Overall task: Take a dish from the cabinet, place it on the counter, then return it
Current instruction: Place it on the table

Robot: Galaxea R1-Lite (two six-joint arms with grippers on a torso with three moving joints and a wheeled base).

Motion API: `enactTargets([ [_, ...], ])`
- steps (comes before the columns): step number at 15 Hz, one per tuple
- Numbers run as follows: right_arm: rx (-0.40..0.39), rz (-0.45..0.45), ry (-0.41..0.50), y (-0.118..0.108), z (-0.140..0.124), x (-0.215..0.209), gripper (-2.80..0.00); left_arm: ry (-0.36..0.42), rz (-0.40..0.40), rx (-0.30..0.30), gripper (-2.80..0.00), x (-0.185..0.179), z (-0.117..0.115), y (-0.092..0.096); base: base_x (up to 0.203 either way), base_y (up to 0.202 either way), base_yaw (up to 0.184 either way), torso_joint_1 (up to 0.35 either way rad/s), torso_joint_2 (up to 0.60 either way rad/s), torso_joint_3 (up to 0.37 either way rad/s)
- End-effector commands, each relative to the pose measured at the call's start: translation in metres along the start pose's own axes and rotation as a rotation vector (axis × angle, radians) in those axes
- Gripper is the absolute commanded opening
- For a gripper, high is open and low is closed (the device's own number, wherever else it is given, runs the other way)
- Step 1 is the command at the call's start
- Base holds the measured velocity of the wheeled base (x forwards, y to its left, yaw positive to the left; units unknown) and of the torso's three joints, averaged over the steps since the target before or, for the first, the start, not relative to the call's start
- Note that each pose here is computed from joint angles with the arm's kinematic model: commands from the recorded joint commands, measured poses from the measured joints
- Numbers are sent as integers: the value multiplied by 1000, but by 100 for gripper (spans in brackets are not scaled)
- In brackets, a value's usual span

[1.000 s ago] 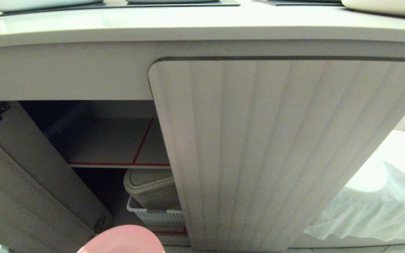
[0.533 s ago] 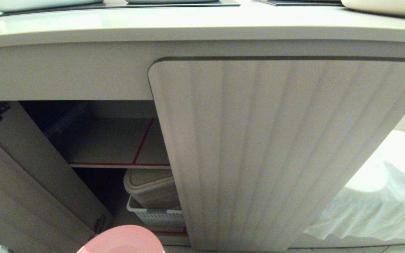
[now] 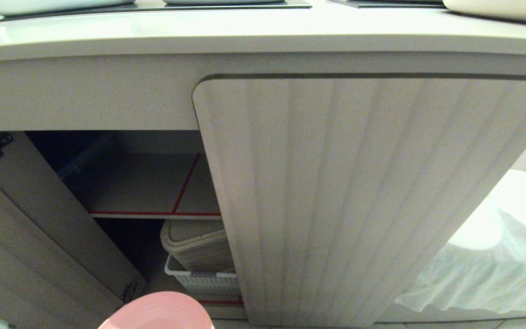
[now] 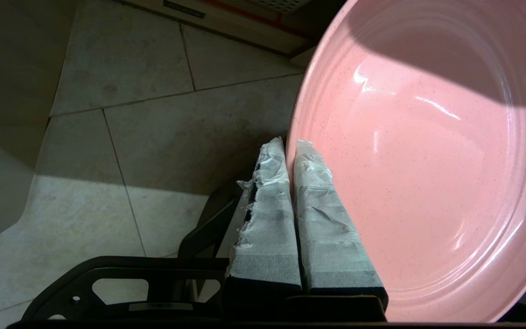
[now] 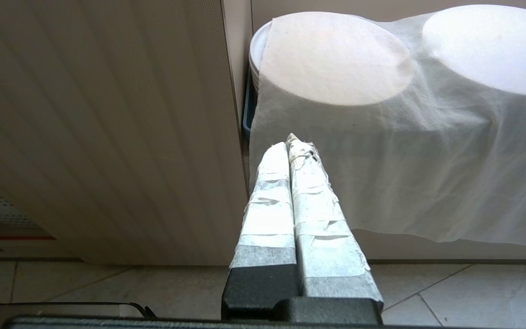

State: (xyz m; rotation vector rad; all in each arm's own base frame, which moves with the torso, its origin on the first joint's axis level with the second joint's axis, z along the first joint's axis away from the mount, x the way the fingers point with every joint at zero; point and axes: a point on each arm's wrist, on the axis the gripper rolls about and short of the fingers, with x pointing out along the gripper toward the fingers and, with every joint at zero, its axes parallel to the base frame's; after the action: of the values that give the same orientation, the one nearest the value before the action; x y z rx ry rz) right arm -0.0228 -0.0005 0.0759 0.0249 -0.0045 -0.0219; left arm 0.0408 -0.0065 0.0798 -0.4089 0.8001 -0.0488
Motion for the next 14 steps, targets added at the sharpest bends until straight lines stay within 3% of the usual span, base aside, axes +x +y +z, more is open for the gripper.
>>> enactTargets([
  [1, 0, -1, 0, 0, 0, 0, -280, 6, 2, -3, -280, 0, -1, 0, 0, 0, 0, 0, 0, 0],
  [14, 0, 0, 0, 0, 0, 0, -280, 26, 3, 0, -280, -1, -1, 0, 0, 0, 0, 0, 0, 0],
])
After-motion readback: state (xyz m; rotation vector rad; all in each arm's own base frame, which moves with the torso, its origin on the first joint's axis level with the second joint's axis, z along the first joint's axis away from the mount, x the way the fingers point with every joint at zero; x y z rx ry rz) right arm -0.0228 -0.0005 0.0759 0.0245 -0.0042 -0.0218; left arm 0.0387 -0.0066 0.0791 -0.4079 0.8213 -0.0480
